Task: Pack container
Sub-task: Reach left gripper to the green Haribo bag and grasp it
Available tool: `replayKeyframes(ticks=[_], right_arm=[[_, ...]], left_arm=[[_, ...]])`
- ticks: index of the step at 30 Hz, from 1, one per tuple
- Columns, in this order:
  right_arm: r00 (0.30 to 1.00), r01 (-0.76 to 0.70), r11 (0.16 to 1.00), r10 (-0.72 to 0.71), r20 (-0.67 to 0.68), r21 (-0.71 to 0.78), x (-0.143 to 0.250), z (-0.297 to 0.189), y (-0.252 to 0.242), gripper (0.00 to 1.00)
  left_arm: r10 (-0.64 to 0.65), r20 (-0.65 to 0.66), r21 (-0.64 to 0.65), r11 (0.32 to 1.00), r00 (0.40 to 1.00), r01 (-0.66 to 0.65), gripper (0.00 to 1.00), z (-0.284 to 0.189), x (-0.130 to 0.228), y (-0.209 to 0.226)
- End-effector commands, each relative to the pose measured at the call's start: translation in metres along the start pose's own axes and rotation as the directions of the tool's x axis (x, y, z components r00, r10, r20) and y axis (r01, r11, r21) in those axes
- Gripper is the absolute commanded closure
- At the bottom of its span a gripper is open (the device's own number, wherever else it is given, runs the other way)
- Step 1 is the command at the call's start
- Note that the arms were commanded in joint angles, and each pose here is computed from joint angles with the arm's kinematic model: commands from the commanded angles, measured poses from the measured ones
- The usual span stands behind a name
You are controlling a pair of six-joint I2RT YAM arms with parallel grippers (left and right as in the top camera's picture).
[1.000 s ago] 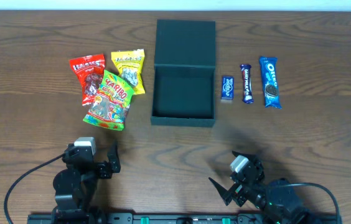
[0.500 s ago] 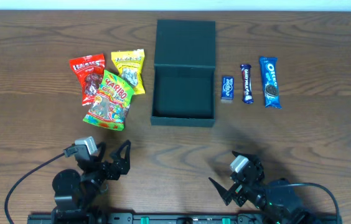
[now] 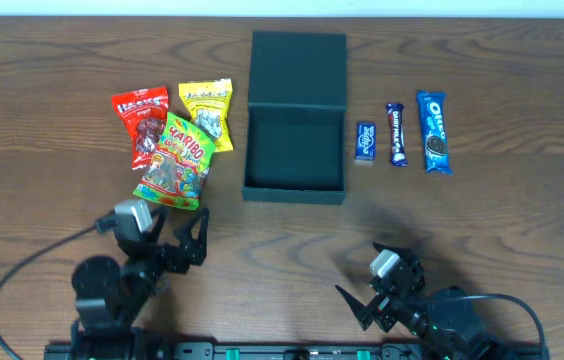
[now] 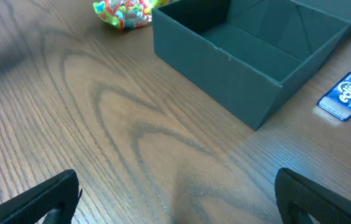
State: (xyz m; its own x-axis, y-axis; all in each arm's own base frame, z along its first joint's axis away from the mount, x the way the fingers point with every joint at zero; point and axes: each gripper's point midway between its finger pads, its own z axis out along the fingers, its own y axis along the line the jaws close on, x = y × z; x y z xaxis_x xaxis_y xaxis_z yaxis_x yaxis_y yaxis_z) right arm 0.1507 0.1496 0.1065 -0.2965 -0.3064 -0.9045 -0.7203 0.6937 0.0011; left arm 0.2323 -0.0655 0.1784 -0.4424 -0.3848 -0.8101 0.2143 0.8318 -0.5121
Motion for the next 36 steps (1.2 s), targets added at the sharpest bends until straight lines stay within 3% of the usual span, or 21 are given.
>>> replayKeyframes(ticks=[1, 5, 13, 19, 28, 36], right_arm=[[1.0, 0.019, 1.0, -0.019, 0.004, 0.002, 0.001, 0.0, 0.0, 0.01], [1.0, 0.019, 1.0, -0.019, 0.004, 0.001, 0.001, 0.0, 0.0, 0.01], [1.0, 0.018, 1.0, -0.018, 0.004, 0.002, 0.001, 0.0, 0.0, 0.01], [1.0, 0.018, 1.0, -0.018, 0.004, 0.002, 0.001, 0.0, 0.0, 0.01], [1.0, 0.018, 1.0, -0.018, 0.004, 0.002, 0.001, 0.0, 0.0, 0.01], [1.0, 0.018, 1.0, -0.018, 0.004, 0.002, 0.001, 0.0, 0.0, 0.01]], left_arm=[[0.143, -0.028, -0.094, 0.985, 0.989, -0.145, 0.05, 0.007, -0.022, 0.011], [0.214, -0.117, -0.198, 0.952, 0.97, -0.234, 0.05, 0.027, -0.032, 0.036], [0.275, -0.128, -0.191, 0.936, 0.953, -0.296, 0.05, 0.073, -0.061, 0.048], [0.346, -0.263, -0.22, 0.888, 0.901, -0.405, 0.05, 0.094, -0.041, 0.078], [0.315, -0.244, -0.17, 0.917, 0.917, -0.36, 0.04, 0.11, -0.037, 0.076], [0.253, -0.351, -0.261, 0.898, 0.902, -0.354, 0.04, 0.122, -0.007, 0.115]])
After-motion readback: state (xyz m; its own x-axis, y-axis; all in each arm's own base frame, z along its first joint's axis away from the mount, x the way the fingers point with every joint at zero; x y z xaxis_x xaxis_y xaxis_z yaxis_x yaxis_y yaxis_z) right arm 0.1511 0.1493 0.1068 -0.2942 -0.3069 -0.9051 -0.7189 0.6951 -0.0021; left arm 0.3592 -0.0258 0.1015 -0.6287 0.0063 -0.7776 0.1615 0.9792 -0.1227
